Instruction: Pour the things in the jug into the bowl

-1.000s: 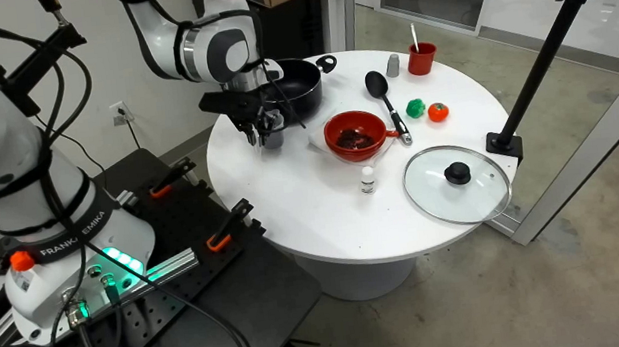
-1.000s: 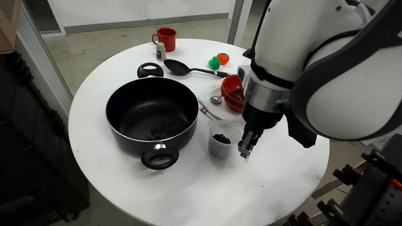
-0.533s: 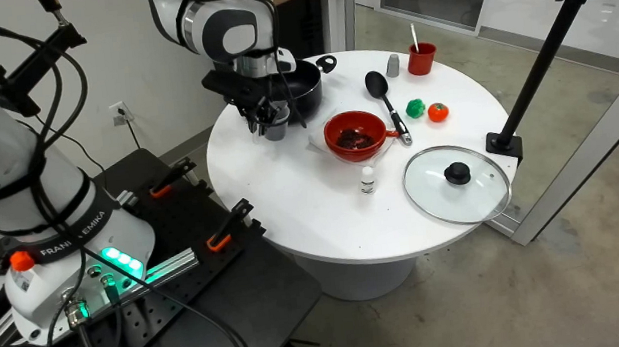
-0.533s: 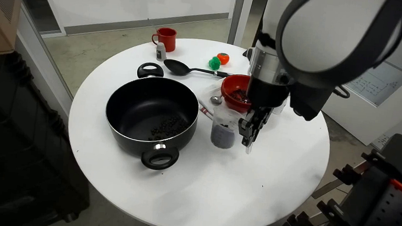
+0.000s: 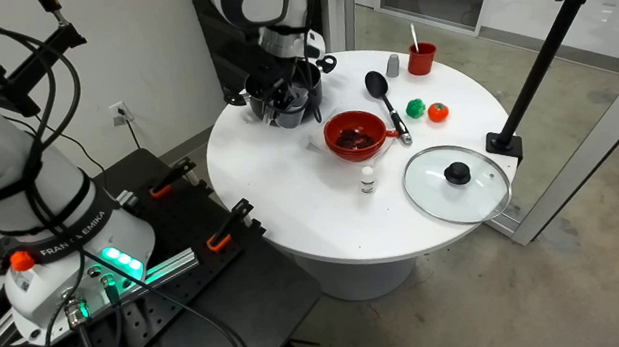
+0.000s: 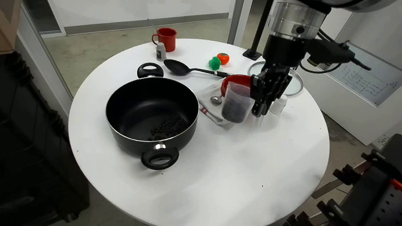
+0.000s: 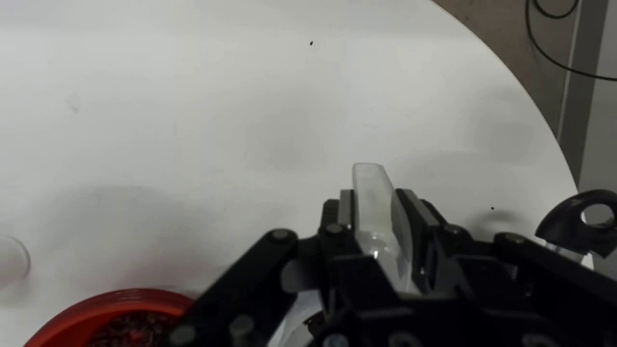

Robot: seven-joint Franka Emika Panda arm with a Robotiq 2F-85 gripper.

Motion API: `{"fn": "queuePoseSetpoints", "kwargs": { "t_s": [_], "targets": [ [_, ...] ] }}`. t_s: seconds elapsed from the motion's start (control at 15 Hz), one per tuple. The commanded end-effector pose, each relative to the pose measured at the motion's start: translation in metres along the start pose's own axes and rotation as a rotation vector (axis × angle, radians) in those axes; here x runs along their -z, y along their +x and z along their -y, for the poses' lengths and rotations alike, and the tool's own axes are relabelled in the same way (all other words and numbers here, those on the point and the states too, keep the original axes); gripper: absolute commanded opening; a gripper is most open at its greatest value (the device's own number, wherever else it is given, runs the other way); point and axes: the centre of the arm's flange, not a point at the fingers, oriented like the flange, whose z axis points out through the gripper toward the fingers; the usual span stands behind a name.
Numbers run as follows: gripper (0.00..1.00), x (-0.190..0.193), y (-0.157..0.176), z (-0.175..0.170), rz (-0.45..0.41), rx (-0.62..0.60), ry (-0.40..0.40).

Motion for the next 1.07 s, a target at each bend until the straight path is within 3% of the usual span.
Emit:
{"fn": "queuePoseSetpoints", "kwargs": {
  "t_s": [0.0, 0.47, 1.0],
  "targets": [
    [0.06, 0.035, 0.013, -0.017, 0.042, -0.056, 0.058],
    [0.06, 0.050, 0.055, -0.061, 0.139, -0.225, 0.105],
    [0.06, 0.026, 0.079, -0.070, 0.288, -0.172, 0.477]
  ]
}}
